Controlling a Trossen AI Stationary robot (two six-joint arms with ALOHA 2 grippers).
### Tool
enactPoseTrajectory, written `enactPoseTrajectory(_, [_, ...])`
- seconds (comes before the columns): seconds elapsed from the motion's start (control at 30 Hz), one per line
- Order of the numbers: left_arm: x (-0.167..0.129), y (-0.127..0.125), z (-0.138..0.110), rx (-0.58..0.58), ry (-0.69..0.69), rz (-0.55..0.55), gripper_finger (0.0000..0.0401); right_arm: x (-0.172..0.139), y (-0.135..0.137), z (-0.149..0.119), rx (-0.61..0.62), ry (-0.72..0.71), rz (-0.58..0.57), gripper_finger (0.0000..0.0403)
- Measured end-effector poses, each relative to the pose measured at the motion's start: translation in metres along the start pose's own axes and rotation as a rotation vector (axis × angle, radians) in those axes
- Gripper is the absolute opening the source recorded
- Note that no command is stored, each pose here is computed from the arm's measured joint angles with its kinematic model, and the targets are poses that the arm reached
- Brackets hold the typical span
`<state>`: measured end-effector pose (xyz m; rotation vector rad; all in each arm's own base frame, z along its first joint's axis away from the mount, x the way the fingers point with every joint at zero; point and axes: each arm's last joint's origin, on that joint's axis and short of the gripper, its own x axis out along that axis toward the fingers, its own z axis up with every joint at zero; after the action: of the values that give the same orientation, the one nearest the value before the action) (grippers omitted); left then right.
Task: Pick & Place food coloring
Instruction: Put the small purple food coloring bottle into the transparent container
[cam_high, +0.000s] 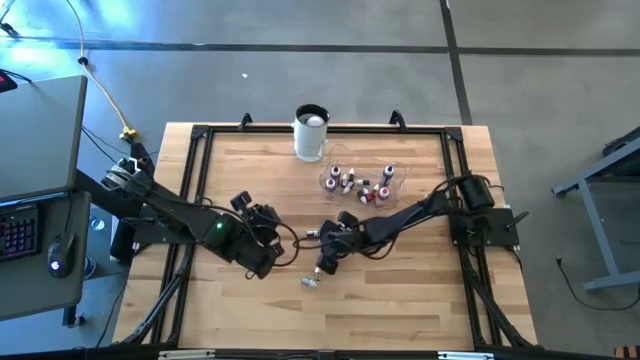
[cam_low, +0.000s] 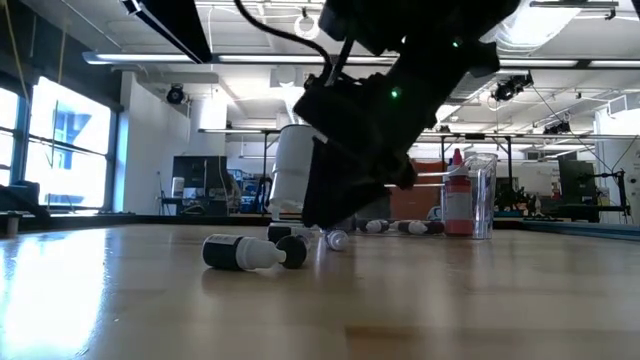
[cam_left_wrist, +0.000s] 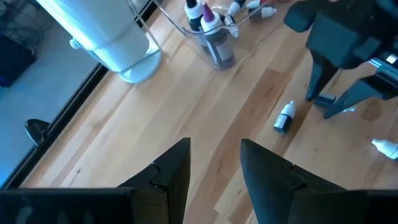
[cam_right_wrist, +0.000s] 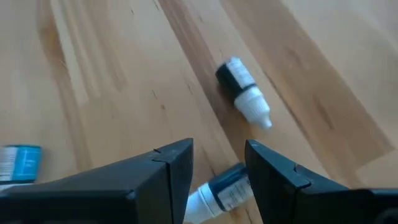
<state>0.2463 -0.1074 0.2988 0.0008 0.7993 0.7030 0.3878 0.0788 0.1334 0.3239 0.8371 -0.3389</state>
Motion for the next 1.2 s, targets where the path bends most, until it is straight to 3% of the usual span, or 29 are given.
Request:
enactPoseTrajectory(0.3, [0.0,-0.002,0.001,-0.014,-0.001,-0.016,0.0137,0.002,-0.003,-0.005,0.017,0.027,-0.046,0.0138])
enactPoseTrajectory(0.57, [0.0,-0.002,0.001,-0.016,-0.002,-0.018,0.0137,-0.009,0.001,0.0,-0.108,0.091,0.091,0.0138])
enactPoseTrajectory(0.77, [0.0,-0.002,0.001,-0.016,-0.001,-0.018,0.0137,-0.029,0.003,0.008,-0.213,0.05,0.096,0.0138])
enactPoseTrajectory(0.9, [0.0,-0.002,0.001,-0.016,0.0,-0.019,0.0137,-0.037,0.01,0.005,-0.2,0.059,0.117,0.0138])
enactPoseTrajectory(1.0, [0.0,-0.002,0.001,-0.016,0.0,-0.019,0.0137,-0.038,0.013,0.0,-0.209,0.058,0.085,0.0138])
enactPoseTrajectory(1.2, [0.0,-0.002,0.001,-0.017,0.003,-0.023,0.0137,-0.032,0.003,-0.017,-0.391,0.077,-0.035,0.0138])
